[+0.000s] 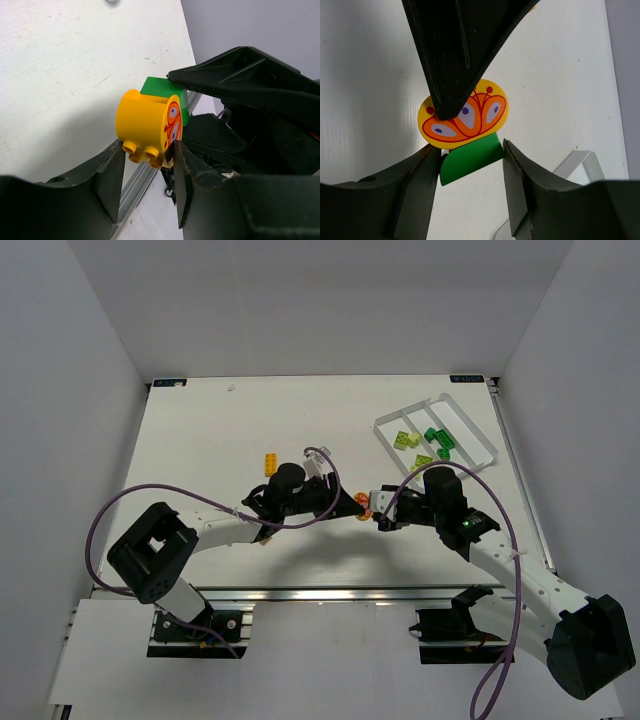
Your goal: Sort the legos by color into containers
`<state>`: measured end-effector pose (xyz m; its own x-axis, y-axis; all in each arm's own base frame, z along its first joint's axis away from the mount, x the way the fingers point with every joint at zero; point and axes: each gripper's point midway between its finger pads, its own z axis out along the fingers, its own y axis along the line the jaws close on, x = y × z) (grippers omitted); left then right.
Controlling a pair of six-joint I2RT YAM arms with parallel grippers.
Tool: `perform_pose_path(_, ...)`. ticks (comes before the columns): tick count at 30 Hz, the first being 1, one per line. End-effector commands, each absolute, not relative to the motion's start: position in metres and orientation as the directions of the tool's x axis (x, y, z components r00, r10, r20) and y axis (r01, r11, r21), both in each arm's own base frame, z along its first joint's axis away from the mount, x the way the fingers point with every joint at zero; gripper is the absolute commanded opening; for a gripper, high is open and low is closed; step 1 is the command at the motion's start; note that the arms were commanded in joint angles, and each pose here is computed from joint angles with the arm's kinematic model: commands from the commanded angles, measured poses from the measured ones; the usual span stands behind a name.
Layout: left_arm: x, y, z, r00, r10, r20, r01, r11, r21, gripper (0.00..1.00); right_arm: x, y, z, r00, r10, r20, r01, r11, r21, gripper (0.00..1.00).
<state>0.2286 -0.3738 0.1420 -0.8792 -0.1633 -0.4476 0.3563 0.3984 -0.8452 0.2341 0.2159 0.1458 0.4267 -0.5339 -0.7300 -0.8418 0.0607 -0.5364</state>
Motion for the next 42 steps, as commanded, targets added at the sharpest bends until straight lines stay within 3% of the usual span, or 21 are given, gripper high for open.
perform_pose_path(1, 0.237, -0.368, 0.172, -0.826, -0.198, -0.528, 0.430, 0.386, -0.816, 0.16, 0.238, 0.218, 0.153, 0.464, -0.521, -0.716, -0.814, 0.068, -0.577, 0.00)
perform_pose_path(7, 0.248, -0.353, 0.169, -0.809, -0.229, -0.541, 0.412, 0.435, -0.800, 0.10, 0.241, 0.216, 0.151, 0.445, -0.533, -0.720, -0.819, 0.085, -0.568, 0.00)
perform_pose_path(20, 0.254, -0.334, 0.161, -0.798, -0.246, -0.550, 0.391, 0.482, -0.784, 0.09, 0.250, 0.208, 0.141, 0.382, -0.578, -0.721, -0.828, 0.134, -0.545, 0.00)
perform_pose_path(24, 0.255, -0.330, 0.159, -0.789, -0.231, -0.569, 0.398, 0.514, -0.760, 0.09, 0.265, 0.204, 0.151, 0.362, -0.587, -0.725, -0.799, 0.206, -0.565, 0.00)
perform_pose_path(32, 0.251, -0.306, 0.179, -0.711, -0.169, -0.682, 0.476, 0.598, -0.644, 0.09, 0.336, 0.150, 0.164, 0.119, -0.648, -0.753, -0.699, 0.484, -0.527, 0.00)
perform_pose_path(42, 0.222, -0.276, 0.179, -0.665, -0.063, -0.744, 0.554, 0.626, -0.549, 0.10, 0.423, 0.087, 0.155, -0.201, -0.583, -0.787, -0.641, 0.686, -0.345, 0.00)
